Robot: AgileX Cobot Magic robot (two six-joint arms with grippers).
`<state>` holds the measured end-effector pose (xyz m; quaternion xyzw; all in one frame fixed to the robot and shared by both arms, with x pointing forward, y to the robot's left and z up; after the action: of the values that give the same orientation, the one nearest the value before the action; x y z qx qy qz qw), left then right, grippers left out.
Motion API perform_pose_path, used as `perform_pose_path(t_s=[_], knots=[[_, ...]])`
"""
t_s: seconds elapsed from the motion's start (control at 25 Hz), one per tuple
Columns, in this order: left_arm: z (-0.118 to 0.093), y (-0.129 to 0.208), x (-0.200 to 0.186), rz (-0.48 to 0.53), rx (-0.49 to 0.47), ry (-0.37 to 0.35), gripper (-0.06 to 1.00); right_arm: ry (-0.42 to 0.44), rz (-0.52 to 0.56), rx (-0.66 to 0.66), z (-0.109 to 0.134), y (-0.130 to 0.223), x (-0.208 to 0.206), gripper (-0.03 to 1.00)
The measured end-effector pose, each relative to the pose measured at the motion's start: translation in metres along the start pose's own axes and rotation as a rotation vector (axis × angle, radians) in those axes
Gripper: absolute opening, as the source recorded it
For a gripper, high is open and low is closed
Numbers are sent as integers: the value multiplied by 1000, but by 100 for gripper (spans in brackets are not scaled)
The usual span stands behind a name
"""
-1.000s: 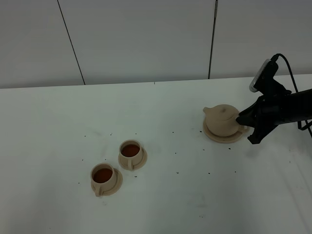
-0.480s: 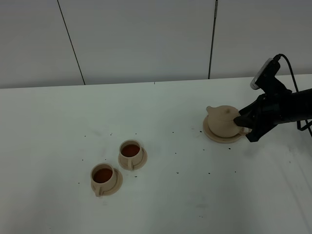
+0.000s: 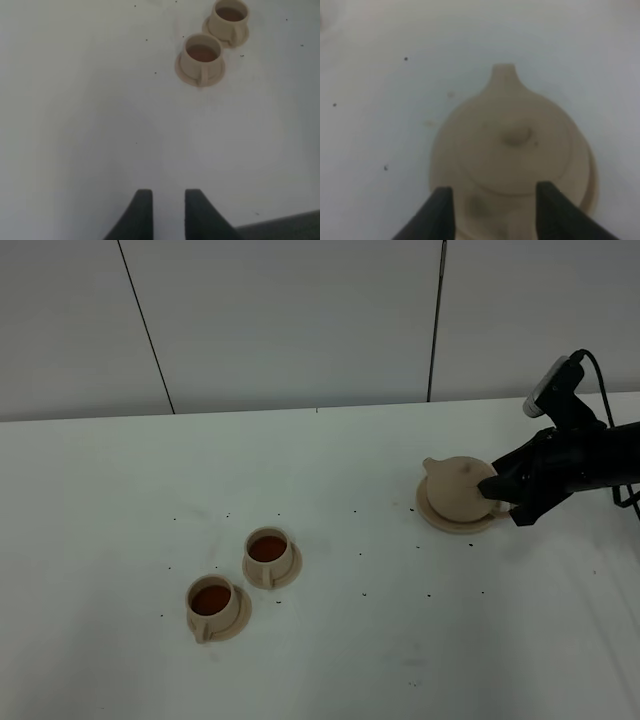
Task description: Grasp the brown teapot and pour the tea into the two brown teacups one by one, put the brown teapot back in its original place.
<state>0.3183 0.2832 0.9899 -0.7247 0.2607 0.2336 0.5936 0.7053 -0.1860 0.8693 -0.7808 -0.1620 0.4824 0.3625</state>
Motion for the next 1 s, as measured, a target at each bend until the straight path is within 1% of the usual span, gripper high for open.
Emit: perform_pose_path(t_s=[0.28,0.56,0.8,1.0], knots=[[0,0,0,0,0,0,23,56,-42,-48,-12,-29,-28,39],[0,0,0,0,0,0,23,133,-90,-78,-23,-66,-67,40],[0,0,0,0,0,0,23,226,-108,-153,-27,-109,-120,40],[0,0,0,0,0,0,23,323,-112,-153,-29,-134,-161,40]])
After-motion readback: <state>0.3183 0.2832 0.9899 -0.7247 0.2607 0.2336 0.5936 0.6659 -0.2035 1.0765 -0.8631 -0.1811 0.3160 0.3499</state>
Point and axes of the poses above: a point on each arm's last joint axis where the gripper is mounted, x pointing out along that axis toward the gripper, z along the wrist's bending axis when the last joint is at zero, y = z × x, the point moved 9 cm from there along x, pointing out along that axis toward the gripper, and after that the axes turned 15 degrees about -x, right-handed, at the moved point
